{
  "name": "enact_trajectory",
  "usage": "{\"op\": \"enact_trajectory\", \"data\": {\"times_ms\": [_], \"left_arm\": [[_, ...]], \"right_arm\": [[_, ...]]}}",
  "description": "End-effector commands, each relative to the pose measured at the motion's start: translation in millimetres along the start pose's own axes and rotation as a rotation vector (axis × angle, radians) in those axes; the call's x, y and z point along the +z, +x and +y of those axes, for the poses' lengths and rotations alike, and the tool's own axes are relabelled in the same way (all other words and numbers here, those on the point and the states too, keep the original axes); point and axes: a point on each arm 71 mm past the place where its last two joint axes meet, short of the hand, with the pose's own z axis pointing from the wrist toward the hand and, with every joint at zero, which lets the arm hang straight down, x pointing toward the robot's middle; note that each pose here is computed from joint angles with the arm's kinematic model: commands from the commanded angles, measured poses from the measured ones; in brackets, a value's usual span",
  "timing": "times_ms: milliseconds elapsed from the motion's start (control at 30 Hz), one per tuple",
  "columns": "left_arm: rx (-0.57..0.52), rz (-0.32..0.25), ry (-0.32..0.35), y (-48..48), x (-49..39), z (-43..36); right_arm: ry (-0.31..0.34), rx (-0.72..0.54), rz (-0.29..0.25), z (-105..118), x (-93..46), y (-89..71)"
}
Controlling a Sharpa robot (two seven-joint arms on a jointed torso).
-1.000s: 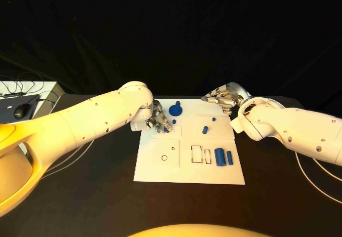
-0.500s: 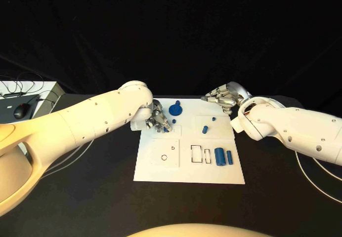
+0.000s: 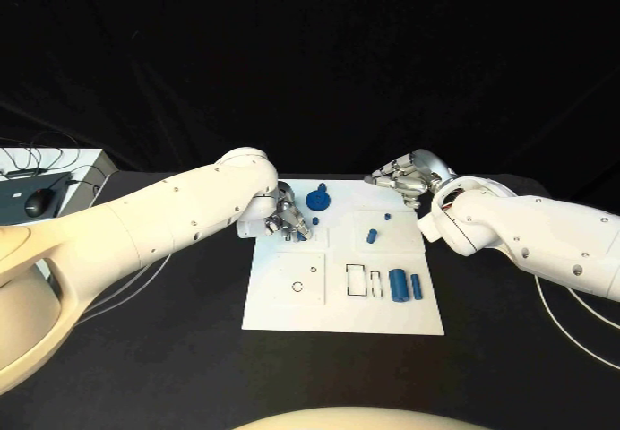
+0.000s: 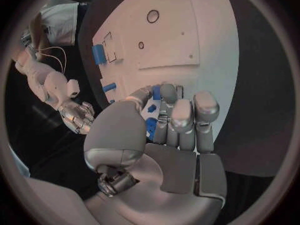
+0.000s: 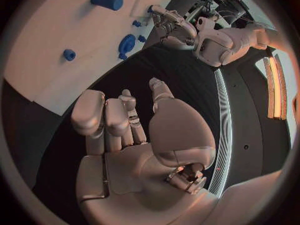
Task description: Assemble the parts on the task board
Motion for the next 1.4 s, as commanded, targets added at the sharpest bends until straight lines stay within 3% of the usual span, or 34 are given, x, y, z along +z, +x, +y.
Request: {"op": "enact_trajectory", "data": {"times_ms": [33,367,900,1400], "left_arm": [[0.016,0.021,0.006,2.4,1.0,-1.8],[0.009,0.031,0.018,3.4,1.8,-6.0],[0.023,0.070,0.013,4.2,3.5,-6.4],[-0.033,0.050,0.000,1.1,5.4,-4.6]], "right_arm": [[-0.012,-0.007,0.011,1.1,0.0,1.3],[-0.011,-0.009,0.013,1.2,0.3,1.6],[-0.011,-0.009,0.014,1.3,0.8,2.0],[-0.011,-0.008,0.013,1.4,0.6,1.8]]}}
